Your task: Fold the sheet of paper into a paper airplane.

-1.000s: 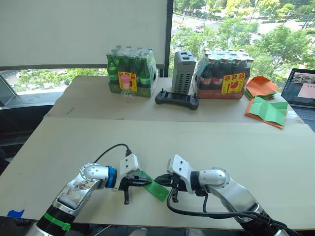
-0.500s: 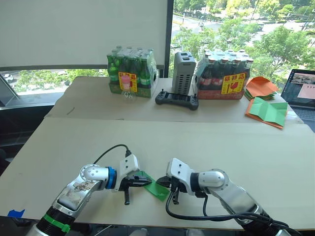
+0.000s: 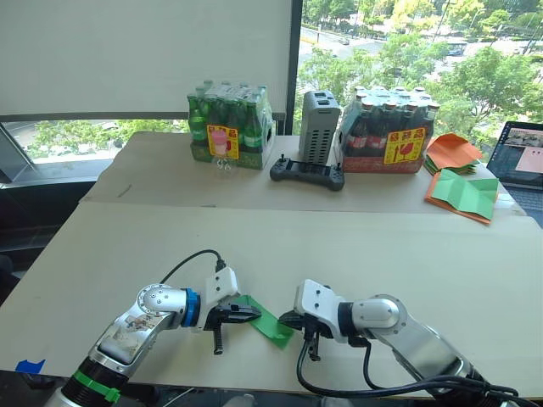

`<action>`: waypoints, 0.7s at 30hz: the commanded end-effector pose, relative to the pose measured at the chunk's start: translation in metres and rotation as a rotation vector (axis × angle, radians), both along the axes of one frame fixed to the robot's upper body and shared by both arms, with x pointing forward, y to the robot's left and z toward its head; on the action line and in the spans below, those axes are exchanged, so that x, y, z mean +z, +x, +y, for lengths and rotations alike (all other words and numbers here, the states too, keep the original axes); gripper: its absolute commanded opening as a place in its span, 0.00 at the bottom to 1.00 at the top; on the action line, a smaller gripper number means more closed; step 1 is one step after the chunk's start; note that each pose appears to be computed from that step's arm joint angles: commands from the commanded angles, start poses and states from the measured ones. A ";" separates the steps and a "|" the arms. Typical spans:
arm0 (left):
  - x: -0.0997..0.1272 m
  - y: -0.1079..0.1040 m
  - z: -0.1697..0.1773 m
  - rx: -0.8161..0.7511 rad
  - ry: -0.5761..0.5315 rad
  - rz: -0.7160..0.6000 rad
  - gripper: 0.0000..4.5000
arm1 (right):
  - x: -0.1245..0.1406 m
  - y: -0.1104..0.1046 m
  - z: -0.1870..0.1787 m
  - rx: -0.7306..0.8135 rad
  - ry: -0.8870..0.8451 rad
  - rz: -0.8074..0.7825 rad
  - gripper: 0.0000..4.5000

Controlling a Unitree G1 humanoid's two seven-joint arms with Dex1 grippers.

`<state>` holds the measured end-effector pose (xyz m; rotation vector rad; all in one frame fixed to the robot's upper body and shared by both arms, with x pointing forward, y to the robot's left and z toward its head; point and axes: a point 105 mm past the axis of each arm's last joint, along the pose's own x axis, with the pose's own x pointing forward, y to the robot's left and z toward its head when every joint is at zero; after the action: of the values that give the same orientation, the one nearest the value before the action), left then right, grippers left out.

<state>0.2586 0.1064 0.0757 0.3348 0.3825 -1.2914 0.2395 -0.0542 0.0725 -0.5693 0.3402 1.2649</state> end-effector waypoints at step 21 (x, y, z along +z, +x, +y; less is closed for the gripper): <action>-0.001 -0.002 0.004 -0.003 0.028 -0.013 0.00 | -0.036 -0.038 -0.044 -0.017 -0.182 0.214 0.00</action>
<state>0.2575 0.1073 0.0758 0.3419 0.3827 -1.2939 0.2205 -0.0798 0.0731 -0.6331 0.3991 1.2679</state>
